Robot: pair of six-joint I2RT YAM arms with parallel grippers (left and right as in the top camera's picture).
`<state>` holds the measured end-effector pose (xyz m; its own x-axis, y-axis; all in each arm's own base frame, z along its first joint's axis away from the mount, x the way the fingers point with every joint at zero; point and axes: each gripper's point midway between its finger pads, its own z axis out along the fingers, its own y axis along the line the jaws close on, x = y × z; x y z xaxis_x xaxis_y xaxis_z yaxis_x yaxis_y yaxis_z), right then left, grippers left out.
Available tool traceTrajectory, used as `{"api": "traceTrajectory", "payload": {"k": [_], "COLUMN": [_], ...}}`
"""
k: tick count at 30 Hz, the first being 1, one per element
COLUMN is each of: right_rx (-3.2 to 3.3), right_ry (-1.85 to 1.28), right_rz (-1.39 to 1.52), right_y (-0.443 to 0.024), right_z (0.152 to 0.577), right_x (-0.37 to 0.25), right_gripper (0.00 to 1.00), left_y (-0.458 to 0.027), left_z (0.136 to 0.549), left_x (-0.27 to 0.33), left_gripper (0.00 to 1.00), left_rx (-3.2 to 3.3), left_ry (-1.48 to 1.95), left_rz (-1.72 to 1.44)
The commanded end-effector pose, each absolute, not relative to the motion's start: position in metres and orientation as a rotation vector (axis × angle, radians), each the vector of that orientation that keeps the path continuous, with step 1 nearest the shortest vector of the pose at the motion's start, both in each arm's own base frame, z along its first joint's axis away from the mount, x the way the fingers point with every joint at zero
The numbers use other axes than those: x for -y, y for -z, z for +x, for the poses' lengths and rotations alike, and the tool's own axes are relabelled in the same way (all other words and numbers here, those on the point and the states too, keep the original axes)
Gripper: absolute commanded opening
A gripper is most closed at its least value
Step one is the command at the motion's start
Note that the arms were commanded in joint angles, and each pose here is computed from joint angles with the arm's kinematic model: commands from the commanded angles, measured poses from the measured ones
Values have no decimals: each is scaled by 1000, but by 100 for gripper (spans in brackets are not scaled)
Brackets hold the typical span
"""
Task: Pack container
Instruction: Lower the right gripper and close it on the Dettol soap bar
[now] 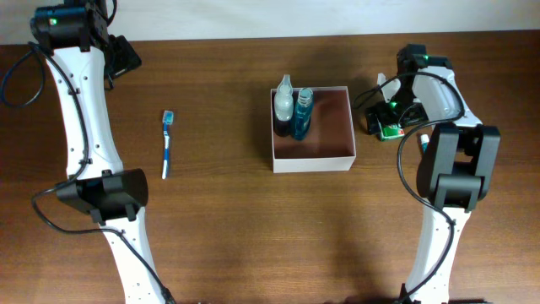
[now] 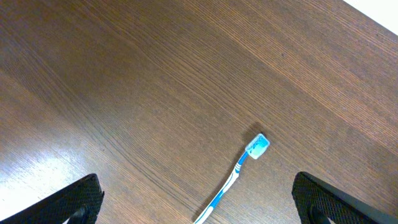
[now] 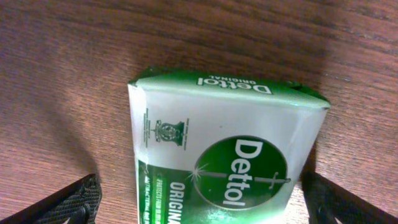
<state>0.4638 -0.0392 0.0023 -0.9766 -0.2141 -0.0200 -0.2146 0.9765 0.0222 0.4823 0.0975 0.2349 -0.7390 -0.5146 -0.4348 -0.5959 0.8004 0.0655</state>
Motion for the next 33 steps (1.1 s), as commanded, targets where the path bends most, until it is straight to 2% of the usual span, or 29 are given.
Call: {"api": "traceTrajectory", "payload": {"k": [1,18,22,24,26,31,33], "right_rx": [-3155,-3166,-3167,-3167,-3165,-3154,-3148], "right_ry": [-5,68,68,68,69,72,74], "right_rz": [-337,-321,-318,-304,-303,-301,-300], "right_y": [16,16,16,16,16,16,16], "right_z": [459,458,458,458,459,461,463], "right_x": [40,48,48,48,48,48,48], "right_gripper": [99,100,88,87,81,80,77], "left_y": [-245,-245,-245,-245,-245,-245,-245], "left_z": [478,478,478,478,478,478,478], "left_x": [-98,-97,-97,-98,-98,-98,-98], "left_gripper": [99,99,99,99,99,99,99], "left_rx": [-2566,-2566,-2566,-2566,-2566,-2566,-2566], "left_ry": [-268,-267,-267,-268,-268,-268,-268], "left_rz": [-851,-850,-850,-851,-851,-851,-851]}}
